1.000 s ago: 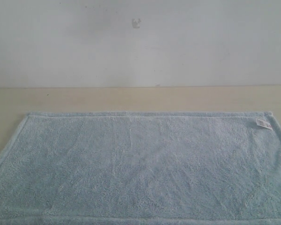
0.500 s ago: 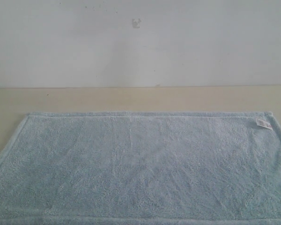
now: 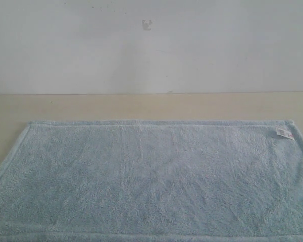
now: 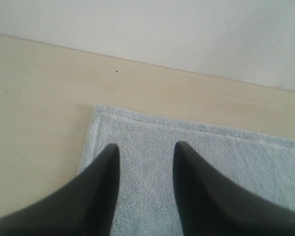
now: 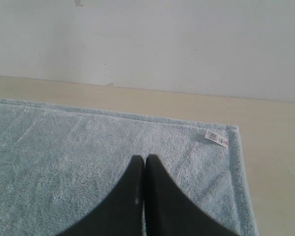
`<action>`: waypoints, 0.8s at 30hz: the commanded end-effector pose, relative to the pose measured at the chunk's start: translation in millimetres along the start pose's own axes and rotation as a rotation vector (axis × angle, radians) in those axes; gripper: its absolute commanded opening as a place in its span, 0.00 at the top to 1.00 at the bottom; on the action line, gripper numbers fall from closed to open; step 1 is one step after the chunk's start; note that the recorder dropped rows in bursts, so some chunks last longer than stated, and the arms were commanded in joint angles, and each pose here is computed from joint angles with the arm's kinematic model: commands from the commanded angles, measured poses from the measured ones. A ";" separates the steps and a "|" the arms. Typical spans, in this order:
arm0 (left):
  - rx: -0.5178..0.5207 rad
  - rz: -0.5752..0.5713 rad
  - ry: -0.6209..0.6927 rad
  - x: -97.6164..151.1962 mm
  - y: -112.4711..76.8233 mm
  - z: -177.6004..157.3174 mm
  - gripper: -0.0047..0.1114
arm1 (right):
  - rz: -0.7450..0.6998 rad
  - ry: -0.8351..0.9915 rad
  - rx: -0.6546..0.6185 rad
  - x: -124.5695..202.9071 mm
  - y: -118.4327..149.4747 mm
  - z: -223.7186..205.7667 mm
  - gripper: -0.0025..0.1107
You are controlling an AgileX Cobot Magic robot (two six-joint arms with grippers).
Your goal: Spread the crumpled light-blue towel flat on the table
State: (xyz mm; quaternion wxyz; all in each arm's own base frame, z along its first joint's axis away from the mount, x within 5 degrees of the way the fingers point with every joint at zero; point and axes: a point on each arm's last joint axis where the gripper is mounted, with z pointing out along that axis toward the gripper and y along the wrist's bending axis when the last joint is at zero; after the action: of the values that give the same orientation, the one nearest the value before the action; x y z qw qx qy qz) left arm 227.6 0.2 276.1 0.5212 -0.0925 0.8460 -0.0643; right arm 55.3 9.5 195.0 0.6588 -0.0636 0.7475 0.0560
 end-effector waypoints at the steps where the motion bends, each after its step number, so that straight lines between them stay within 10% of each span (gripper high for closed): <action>1: 0.010 -0.011 -0.009 -2.0 -2.4 -1.5 0.66 | -0.016 -0.001 0.003 1.1 -0.3 -0.2 0.98; 24: 0.037 0.001 -0.127 -15.9 -6.0 -31.9 0.66 | -0.016 -0.001 0.003 1.1 -0.3 -0.2 0.98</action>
State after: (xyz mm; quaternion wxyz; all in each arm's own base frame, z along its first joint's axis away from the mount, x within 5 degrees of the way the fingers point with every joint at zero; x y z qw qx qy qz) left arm 217.6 -0.1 288.9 0.5434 -0.0900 0.8319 -0.0673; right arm 55.4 9.5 193.6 0.6572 -0.0637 0.7489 0.0559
